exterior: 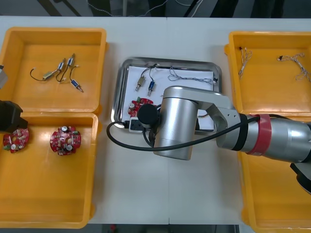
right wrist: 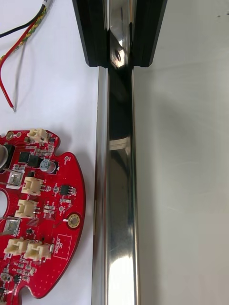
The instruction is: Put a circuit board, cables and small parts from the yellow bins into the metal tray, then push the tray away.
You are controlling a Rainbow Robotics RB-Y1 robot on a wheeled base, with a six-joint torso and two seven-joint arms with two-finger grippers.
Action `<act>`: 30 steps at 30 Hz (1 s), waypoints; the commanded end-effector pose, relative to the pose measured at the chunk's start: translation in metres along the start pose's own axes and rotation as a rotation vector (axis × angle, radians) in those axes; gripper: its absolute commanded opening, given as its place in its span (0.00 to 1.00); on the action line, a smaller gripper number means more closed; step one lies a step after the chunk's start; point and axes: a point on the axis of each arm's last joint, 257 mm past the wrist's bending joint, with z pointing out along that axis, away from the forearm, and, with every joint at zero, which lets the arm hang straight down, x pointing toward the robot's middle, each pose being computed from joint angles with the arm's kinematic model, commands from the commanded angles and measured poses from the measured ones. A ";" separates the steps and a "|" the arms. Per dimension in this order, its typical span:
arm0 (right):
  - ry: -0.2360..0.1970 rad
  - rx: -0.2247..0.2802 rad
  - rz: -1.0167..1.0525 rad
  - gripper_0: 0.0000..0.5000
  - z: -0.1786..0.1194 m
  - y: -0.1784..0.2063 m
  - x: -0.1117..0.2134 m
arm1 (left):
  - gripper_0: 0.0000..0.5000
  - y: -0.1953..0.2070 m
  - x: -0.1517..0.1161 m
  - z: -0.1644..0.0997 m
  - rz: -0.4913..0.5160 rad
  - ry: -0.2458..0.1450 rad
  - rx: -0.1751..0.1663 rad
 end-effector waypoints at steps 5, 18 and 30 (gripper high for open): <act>-0.050 0.071 -0.029 0.16 0.004 -0.036 -0.015 | 1.00 0.016 -0.004 -0.014 0.084 -0.026 -0.049; -0.073 0.123 -0.040 0.14 0.006 -0.067 -0.019 | 1.00 0.016 -0.004 -0.014 0.084 -0.026 -0.049; -0.104 0.178 -0.087 0.08 0.012 -0.089 -0.015 | 1.00 0.016 -0.004 -0.014 0.084 -0.026 -0.049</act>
